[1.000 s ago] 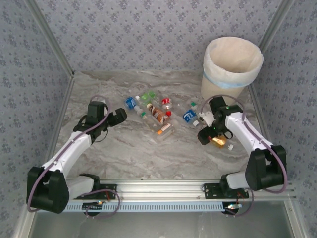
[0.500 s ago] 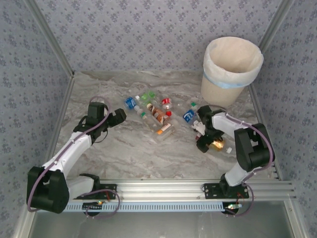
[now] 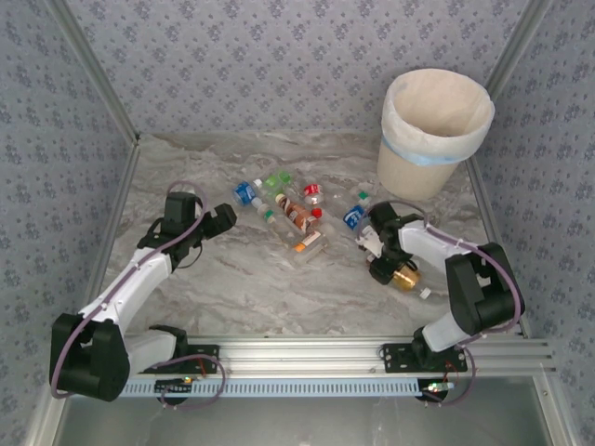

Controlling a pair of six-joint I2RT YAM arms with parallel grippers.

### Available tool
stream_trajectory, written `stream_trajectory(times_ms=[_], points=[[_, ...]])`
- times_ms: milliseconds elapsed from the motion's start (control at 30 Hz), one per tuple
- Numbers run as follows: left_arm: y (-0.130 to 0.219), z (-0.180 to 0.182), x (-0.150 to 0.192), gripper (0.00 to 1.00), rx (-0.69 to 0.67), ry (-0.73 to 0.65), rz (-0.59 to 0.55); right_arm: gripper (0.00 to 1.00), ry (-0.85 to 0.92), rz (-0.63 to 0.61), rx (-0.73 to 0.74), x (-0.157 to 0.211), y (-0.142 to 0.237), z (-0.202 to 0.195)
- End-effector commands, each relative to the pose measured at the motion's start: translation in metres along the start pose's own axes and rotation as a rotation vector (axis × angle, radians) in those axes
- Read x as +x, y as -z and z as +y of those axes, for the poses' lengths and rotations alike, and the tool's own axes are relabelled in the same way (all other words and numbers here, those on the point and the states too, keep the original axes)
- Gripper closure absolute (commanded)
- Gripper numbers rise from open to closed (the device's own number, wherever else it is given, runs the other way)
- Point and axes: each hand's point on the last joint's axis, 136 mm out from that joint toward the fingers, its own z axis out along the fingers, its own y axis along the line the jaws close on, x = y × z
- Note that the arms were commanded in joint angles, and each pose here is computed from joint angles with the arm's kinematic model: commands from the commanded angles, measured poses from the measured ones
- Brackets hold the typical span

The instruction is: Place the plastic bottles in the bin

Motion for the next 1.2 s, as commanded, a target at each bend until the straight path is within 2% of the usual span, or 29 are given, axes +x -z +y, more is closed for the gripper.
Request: stream_trajectory(times_ms=[0,167,400,667,1167], points=[[0.004,-0.003,-0.006,0.01,0.006,0.011,-0.036,0.43,0.008,-0.063,0.013,-0.007,0.015,-0.001],[0.004,-0.002,-0.009,0.01,-0.001,0.029,-0.049,0.46,-0.044,-0.165,-0.022,-0.024,0.051,0.001],[0.004,-0.004,-0.011,0.0,0.012,0.052,-0.058,0.51,-0.051,-0.418,0.002,-0.047,0.103,0.001],[0.002,-0.005,-0.012,0.01,0.017,0.073,-0.059,0.54,-0.154,-0.664,0.019,-0.059,0.149,-0.007],[0.001,-0.005,-0.014,0.01,0.018,0.134,-0.067,0.56,-0.46,-1.242,0.006,-0.112,0.279,-0.063]])
